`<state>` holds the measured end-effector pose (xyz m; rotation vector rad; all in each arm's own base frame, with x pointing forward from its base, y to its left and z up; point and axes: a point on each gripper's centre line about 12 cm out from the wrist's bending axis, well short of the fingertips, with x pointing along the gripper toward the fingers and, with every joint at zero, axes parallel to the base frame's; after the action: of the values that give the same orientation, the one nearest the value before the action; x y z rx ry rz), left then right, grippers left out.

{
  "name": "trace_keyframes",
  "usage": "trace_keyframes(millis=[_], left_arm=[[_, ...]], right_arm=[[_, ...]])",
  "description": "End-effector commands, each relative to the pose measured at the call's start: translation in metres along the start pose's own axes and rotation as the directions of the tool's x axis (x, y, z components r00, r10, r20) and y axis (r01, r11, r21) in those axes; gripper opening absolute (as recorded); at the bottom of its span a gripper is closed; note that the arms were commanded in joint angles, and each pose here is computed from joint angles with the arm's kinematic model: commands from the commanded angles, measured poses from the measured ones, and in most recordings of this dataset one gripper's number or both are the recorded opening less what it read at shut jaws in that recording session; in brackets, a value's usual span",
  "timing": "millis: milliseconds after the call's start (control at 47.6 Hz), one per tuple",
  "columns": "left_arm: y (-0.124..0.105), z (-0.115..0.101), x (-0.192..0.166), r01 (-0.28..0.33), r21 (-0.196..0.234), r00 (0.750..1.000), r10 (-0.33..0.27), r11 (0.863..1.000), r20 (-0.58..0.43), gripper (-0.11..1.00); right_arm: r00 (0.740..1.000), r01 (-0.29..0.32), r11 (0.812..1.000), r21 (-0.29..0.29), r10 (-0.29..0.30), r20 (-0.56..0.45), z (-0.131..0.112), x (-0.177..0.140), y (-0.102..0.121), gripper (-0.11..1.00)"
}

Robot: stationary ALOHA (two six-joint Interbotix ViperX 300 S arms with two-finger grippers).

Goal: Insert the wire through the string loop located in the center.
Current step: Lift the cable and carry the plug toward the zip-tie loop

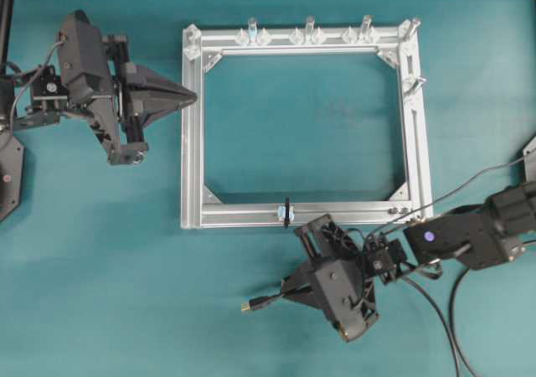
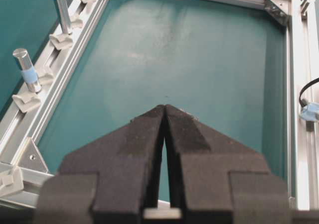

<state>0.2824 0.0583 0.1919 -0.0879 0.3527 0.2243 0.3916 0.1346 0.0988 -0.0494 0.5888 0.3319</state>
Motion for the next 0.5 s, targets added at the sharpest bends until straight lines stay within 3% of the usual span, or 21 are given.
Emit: trace_keyframes(millis=[0, 273, 483], left_arm=[[-0.002, 0.007, -0.001, 0.007, -0.004, 1.000, -0.007, 1.000, 0.026, 0.02], [-0.003, 0.006, -0.001, 0.011, 0.000, 1.000, -0.011, 1.000, 0.024, 0.02], [-0.004, 0.006, -0.001, 0.012, 0.000, 1.000, -0.012, 1.000, 0.024, 0.02]], right_arm=[[0.998, 0.000, 1.000, 0.014, -0.001, 0.069, 0.024, -0.014, 0.002, 0.07], [0.997, 0.018, 0.992, 0.124, -0.027, 0.068, 0.021, -0.029, -0.001, 0.07], [0.998, 0.028, 0.987, 0.159, -0.037, 0.050, 0.013, -0.040, -0.002, 0.07]])
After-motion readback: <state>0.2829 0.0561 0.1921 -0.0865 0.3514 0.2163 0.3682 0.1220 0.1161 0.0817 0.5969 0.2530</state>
